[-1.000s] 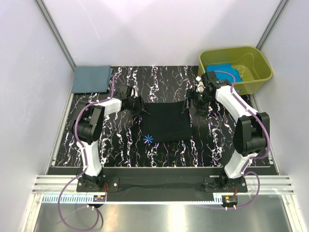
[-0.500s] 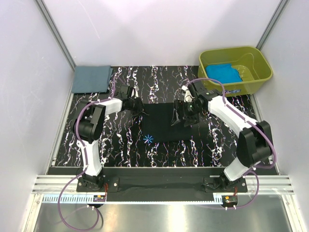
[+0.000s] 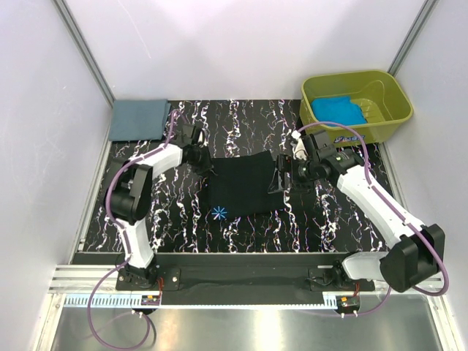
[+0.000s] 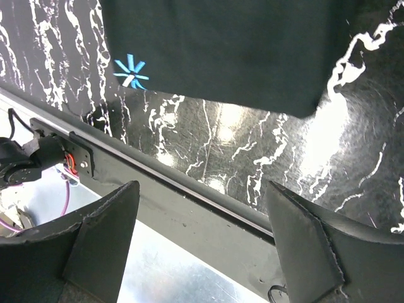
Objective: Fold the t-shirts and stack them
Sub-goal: Neatly place the folded tshirt to the corner
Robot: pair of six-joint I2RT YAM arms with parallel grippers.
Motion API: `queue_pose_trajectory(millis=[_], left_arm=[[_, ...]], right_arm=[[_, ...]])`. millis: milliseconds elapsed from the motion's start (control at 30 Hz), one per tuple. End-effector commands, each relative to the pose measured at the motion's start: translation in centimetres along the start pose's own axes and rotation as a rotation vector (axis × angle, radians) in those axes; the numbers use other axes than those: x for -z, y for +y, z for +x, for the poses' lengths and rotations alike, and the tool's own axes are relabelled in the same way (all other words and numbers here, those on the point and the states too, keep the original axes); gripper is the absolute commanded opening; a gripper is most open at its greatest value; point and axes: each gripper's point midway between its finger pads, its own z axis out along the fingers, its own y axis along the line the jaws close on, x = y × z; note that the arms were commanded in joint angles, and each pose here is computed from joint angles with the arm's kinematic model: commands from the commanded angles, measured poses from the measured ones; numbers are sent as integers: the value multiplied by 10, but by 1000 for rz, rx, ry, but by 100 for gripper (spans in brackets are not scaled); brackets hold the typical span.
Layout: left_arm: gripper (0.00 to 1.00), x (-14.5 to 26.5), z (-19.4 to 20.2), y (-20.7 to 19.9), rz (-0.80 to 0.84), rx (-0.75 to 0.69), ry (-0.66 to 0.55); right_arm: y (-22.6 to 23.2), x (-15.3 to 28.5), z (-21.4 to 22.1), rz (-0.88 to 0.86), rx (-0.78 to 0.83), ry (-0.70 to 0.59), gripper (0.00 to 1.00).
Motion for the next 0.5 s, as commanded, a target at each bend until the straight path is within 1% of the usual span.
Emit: queue_pose_trajectory(millis=[0, 200, 233, 267, 333, 367, 400, 467], left_arm=[[0, 34, -12, 9, -92, -74, -80], [0, 42, -21, 9, -116, -115, -99], [0, 44, -28, 9, -132, -123, -118], [0, 45, -28, 12, -151, -138, -110], [0, 51, -40, 16, -205, -154, -135], [0, 54, -40, 21, -236, -180, -125], [0, 61, -54, 23, -282, -198, -165], [0, 71, -62, 39, -392, -246, -168]], right_arm=[[-6, 6, 4, 33, -22, -23, 88], [-10, 3, 2, 49, -5, -15, 87], [-10, 2, 1, 51, -2, -13, 87], [-10, -1, 0, 51, 1, -4, 88], [-6, -6, -2, 28, -4, 21, 88], [-2, -6, -5, 15, -2, 20, 88], [0, -6, -7, 8, -3, 21, 87], [4, -7, -13, -4, -2, 25, 87]])
